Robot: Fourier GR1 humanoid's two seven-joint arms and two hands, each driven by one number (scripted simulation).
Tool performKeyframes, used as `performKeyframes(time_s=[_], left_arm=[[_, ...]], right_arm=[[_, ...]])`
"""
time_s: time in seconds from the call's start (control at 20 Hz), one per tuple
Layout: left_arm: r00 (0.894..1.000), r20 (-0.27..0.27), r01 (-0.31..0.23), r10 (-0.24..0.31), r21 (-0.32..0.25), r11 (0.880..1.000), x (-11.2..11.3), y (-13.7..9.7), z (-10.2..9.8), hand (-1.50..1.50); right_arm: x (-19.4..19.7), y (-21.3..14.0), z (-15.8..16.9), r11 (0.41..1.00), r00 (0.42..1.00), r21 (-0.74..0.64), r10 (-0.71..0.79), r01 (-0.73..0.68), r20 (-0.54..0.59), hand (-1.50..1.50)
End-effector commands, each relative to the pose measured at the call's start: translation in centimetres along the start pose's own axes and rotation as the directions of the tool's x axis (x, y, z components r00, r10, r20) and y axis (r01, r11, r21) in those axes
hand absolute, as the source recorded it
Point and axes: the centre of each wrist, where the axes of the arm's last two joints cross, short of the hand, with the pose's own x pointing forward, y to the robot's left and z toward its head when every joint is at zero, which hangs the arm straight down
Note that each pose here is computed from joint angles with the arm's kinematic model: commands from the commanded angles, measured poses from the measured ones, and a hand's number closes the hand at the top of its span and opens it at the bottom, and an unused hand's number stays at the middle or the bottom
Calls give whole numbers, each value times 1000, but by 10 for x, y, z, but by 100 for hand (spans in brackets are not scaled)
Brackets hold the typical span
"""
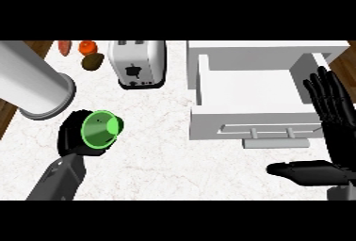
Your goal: Pick up the cup, place it into the drawer and close the drawer
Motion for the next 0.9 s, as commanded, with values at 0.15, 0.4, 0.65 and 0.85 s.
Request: performKeyframes(time_s=[0.15, 0.4, 0.65, 0.85], left_arm=[[988, 115, -80, 106, -216, 973, 13, -40, -47, 150], [980, 194, 3, 54, -283, 959, 42, -85, -93, 150], [980, 197, 47, 20, -326, 944, 69, -160, -118, 150], [980, 196, 53, 24, -378, 924, 91, -184, -129, 150]], right_arm=[[0, -2, 1, 999, 1000, -35, -11, 11, 15, -150], [0, -22, 4, 1000, 1000, -29, 12, -12, -7, -150], [-1, -24, 8, 999, 999, -30, 23, -24, -27, -150], [2, -12, 27, 1000, 1000, -20, 21, -21, -6, -150]])
